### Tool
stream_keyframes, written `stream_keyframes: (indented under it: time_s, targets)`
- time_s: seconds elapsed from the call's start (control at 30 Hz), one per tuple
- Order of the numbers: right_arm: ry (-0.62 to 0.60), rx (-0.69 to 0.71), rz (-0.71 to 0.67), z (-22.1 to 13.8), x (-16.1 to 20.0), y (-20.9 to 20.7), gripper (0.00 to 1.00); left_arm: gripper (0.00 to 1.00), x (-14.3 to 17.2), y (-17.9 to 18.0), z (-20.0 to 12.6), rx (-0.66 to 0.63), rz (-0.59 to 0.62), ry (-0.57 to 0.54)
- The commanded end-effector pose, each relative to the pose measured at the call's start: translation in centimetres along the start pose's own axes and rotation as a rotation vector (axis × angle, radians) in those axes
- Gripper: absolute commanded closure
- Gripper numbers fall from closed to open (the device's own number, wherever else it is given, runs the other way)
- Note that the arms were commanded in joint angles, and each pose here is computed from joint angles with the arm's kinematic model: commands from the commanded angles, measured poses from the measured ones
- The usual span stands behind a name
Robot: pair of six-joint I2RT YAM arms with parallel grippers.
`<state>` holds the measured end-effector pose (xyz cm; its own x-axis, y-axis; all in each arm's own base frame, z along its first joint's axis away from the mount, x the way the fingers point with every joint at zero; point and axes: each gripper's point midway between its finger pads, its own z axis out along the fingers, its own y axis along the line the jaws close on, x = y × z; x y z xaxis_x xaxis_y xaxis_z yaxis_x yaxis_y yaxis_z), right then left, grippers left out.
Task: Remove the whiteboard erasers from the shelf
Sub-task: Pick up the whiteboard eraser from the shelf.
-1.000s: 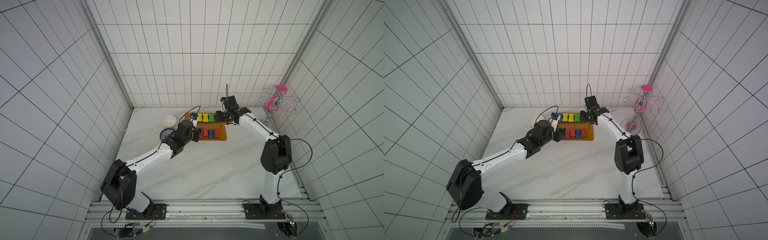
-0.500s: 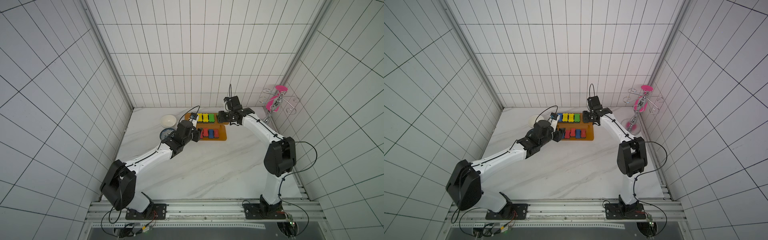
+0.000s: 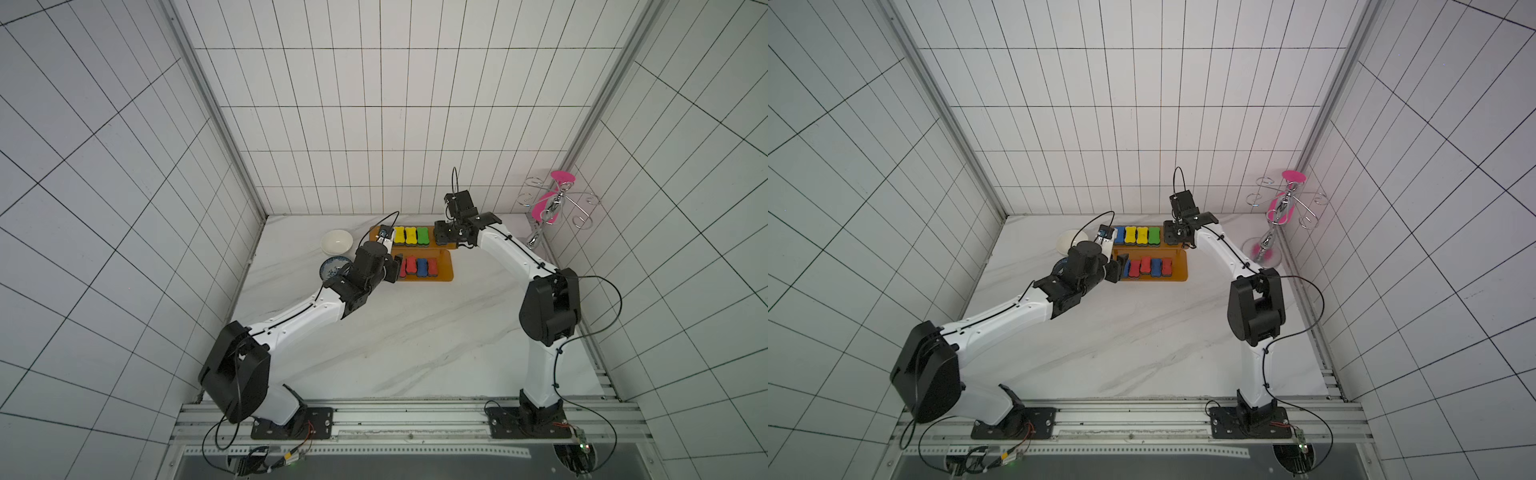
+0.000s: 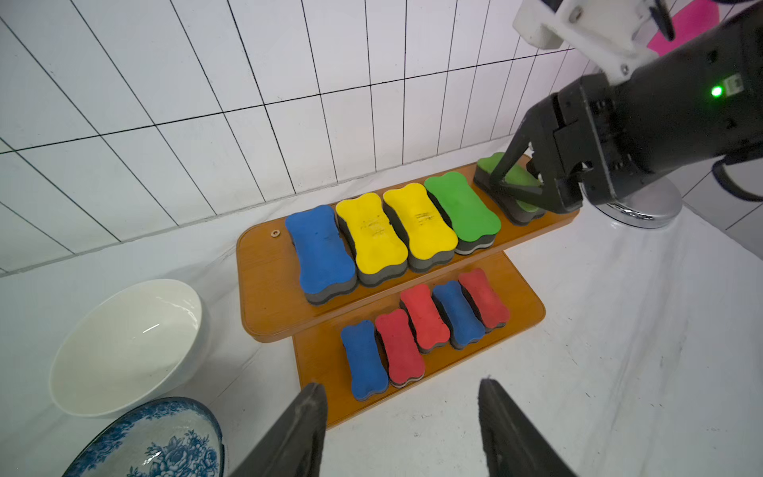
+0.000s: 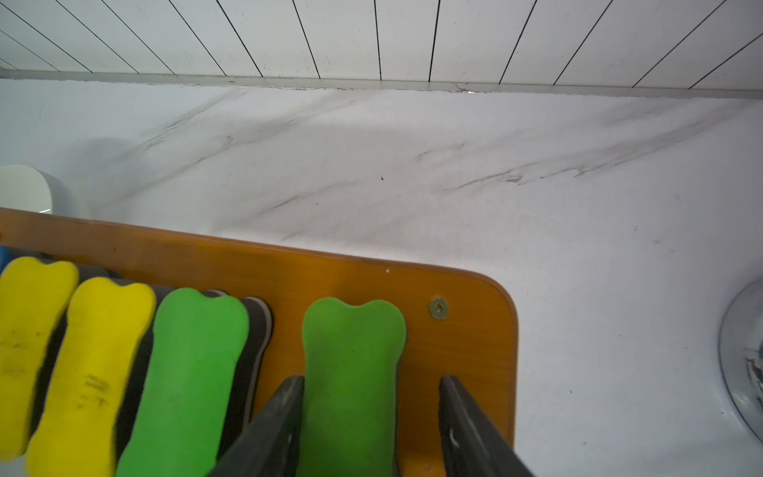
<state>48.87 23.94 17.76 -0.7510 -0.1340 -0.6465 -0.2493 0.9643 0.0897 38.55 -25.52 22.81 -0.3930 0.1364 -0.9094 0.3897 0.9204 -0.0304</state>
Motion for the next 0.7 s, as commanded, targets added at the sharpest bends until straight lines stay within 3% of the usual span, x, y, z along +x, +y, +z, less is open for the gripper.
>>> stream_keyframes:
  time_s: [0.0,0.37,0.67]
  targets:
    - [0.035,0.049,-0.018,0.9,0.8,-0.2,0.48,0.38,-1.0,0.9,-0.2,-0.079,0.007,-0.021]
    - [0.021,0.053,0.018,0.3,0.5,-0.2,0.59,0.33,-1.4,1.5,-1.3,-0.148,0.026,-0.043]
    - [-0.076,0.003,0.134,-4.6,-0.2,0.4,0.72,0.33,-0.7,2.2,-3.8,-0.170,-0.006,-0.015]
